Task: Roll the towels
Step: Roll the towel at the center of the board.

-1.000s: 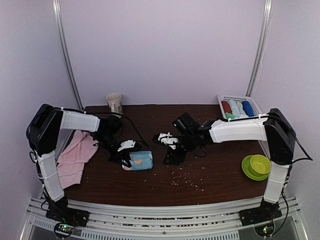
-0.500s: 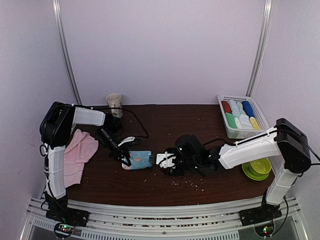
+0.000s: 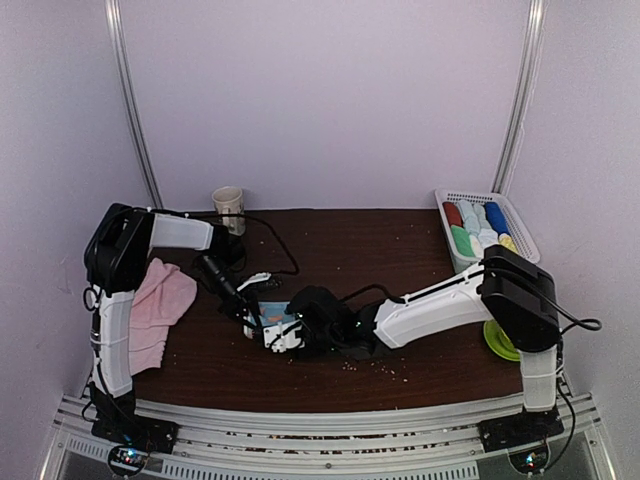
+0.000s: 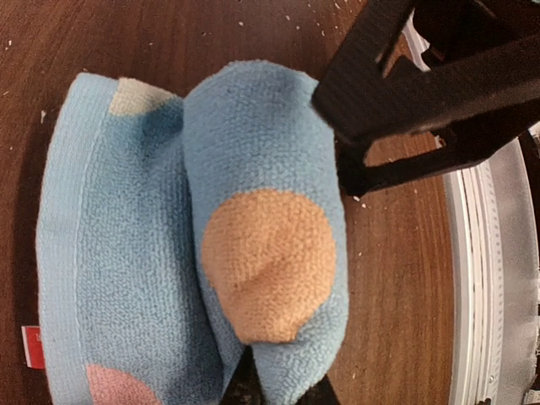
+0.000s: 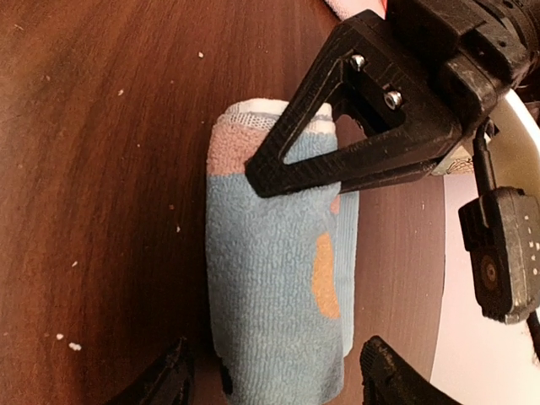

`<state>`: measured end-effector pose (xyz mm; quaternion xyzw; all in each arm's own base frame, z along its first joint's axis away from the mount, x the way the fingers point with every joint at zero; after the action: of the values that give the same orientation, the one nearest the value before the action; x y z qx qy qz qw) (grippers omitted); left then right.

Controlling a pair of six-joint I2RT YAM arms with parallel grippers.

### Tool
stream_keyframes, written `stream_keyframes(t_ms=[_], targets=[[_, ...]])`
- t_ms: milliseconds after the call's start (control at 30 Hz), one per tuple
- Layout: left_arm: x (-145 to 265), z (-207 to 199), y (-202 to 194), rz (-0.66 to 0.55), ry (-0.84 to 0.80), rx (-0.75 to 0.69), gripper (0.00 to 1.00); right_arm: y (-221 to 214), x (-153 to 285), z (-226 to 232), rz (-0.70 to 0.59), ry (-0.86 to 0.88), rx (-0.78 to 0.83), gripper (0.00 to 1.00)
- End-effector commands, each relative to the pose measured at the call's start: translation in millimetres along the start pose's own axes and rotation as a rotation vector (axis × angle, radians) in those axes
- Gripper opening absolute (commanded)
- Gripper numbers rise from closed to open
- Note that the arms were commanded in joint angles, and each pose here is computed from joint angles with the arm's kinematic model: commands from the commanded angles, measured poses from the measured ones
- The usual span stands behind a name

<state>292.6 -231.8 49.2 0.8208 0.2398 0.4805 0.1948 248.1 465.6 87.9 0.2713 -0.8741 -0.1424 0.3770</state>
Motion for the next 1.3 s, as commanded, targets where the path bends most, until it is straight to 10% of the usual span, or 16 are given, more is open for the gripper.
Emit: stream_keyframes(t_ms=[0,133,433,633,800,1267], targets=[[-15,12,-39,0.160,0.001,0.067,0.00,-5,-16,9,0.084,0.005,0.060,0.67],[-15,13,-39,0.163,-0.004,0.067,0.00,-13,-32,16,0.135,0.006,0.081,0.63],[-9,18,-36,0.173,0.035,0.049,0.08,-18,-41,29,0.196,0.094,0.051,0.03],[29,31,-16,0.127,0.224,-0.003,0.62,-18,-35,43,0.237,0.222,-0.042,0.00],[76,31,3,0.033,0.444,-0.067,0.90,-17,-32,52,0.281,0.303,-0.141,0.00],[81,-42,-12,-0.168,0.850,-0.397,0.87,7,-30,45,0.256,0.541,-0.503,0.01]])
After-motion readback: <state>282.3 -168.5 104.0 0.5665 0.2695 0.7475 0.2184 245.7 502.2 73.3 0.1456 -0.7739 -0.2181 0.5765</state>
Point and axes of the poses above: each gripper's point midway between its finger pads, its own x axis back along the fingers, its own z axis along the line the jaws close on, y = z × x, the point moved 3 cm from there along x, back along the fingers, and after that the axes turned 5 degrees about -x, right-handed, at the moved point
